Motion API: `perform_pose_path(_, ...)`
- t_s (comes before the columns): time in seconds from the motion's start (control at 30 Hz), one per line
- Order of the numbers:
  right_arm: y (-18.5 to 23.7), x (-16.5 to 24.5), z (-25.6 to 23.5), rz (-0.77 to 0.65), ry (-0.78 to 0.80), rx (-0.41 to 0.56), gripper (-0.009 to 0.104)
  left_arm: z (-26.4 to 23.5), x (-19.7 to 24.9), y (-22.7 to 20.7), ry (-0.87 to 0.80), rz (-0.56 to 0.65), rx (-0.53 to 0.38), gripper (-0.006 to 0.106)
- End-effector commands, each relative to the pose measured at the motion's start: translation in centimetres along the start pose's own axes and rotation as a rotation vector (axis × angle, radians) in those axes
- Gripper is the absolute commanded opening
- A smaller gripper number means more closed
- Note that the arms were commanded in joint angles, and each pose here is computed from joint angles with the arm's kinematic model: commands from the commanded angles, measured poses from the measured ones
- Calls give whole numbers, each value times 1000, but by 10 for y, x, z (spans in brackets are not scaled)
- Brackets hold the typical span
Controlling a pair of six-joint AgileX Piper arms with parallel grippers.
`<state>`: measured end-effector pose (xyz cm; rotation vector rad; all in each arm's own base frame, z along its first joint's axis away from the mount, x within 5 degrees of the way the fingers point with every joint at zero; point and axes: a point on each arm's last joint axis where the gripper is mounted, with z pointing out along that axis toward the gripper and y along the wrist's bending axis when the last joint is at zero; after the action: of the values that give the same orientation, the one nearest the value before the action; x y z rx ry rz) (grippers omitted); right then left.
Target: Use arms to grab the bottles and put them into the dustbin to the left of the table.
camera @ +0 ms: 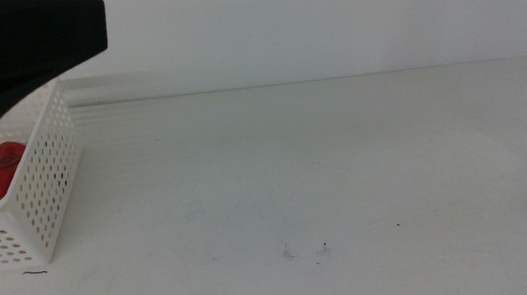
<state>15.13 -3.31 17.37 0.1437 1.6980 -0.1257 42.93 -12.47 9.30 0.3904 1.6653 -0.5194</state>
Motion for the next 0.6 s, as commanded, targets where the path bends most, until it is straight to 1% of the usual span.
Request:
perform_pose_path(0.0,-1,0,1,5,-16,9,92,7,0,2,-18,-6,3,94)
perform_pose_path(0.23,-3,8,5,-10,26,24,92,7,0,2,-18,-6,3,94)
perform_pose_path(0.3,-5,12,7,1,50,35,92,7,0,2,-18,-6,3,94)
perform_pose_path(0.4,-6,22,10,55,106,46,92,7,0,2,-18,-6,3,94)
perform_pose_path(0.47,-6,24,13,22,94,44,91,7,0,2,-18,-6,3,94)
perform_pose_path(0.53,-6,22,16,-8,40,45,91,7,0,2,-18,-6,3,94)
perform_pose_path(0.57,-7,24,16,-13,48,55,91,7,0,2,-18,-6,3,94)
